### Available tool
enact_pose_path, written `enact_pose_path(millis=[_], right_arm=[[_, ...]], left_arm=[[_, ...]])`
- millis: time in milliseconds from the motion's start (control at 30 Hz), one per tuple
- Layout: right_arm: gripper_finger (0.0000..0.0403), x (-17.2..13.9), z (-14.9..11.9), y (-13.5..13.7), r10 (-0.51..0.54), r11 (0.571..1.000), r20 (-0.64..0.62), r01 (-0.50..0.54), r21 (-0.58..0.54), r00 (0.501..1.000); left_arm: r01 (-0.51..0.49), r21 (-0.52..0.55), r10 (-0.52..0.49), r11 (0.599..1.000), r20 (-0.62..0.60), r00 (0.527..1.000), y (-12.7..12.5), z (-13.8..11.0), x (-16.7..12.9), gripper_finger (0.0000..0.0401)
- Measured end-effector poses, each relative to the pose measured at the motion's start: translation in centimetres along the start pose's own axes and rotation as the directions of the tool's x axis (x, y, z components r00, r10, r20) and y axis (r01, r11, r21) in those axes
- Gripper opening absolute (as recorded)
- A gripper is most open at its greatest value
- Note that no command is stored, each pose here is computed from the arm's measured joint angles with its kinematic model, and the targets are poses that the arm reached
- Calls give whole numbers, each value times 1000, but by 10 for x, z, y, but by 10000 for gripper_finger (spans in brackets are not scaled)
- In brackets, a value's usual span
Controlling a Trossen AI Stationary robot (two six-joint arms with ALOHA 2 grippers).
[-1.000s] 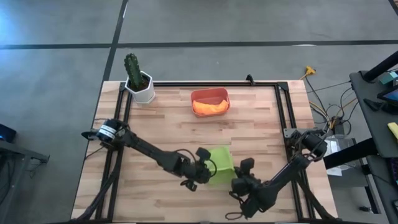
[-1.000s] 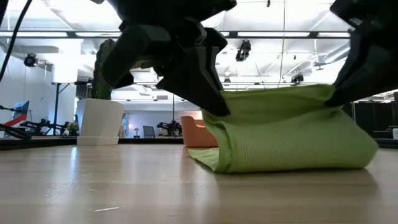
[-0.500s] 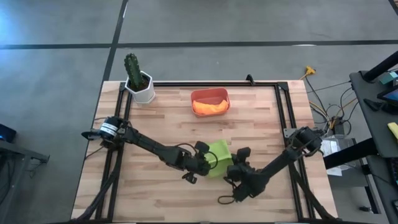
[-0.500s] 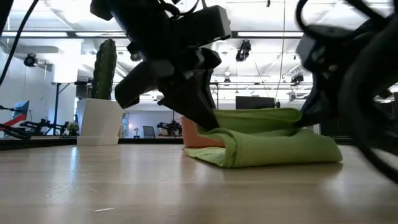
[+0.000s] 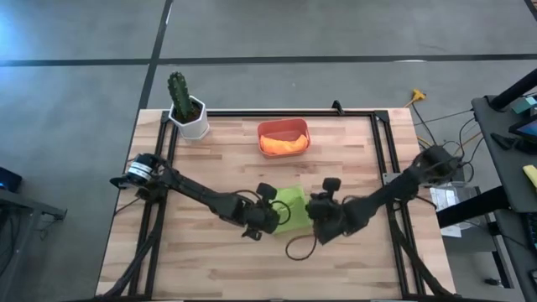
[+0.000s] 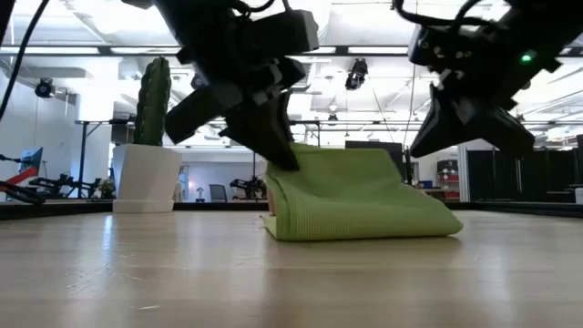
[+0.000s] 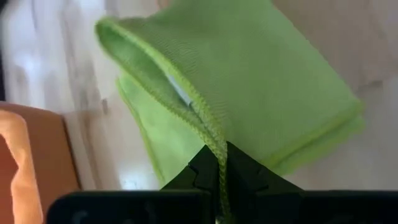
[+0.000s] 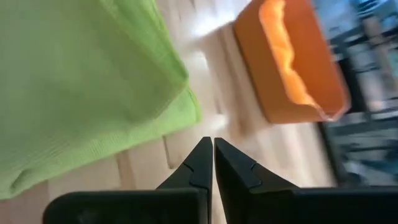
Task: Roll microfiber towels into tight, uniform cylinder then place into a basket
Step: Fold the green microfiber cloth, then roll the green microfiber cloth
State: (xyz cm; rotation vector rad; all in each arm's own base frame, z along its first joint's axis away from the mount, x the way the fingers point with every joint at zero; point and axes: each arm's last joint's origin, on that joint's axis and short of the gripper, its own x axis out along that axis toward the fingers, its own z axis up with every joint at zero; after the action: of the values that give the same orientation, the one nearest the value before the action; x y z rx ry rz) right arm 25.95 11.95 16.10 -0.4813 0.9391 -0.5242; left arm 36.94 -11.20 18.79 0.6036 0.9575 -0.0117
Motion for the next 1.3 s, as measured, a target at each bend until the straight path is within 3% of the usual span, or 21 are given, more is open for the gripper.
enact_pose_path(millis=[133,467,567,733,867,1067,1300], right_arm=[[11,10,0,-12,123,991,65,-126,53,990],[11,6,-2,-29,101,992,125,-110,62,987],[11,5,1,-28,145,989,148,-150,21,978],[11,8,5,-18,315,949,215,-312,-49,925],[11,15,-1,-12,314,949,196,-302,-89,929],[19,26,-15,-3,299,931,149,-253,-265,943],[80,30,-15,4,351,903,160,-288,-318,923]], left_arm=[[-4,-12,4,1000,-7,1000,3,-6,5,2],[-98,-69,95,993,-47,994,26,-21,21,2],[-113,-84,109,990,-51,993,37,-24,28,2],[-124,-122,116,985,-73,991,46,-41,45,2],[-140,-152,133,978,-51,990,50,-46,50,2],[-111,-181,118,977,25,993,53,-43,52,2],[-121,-184,135,975,68,988,50,-46,56,8]])
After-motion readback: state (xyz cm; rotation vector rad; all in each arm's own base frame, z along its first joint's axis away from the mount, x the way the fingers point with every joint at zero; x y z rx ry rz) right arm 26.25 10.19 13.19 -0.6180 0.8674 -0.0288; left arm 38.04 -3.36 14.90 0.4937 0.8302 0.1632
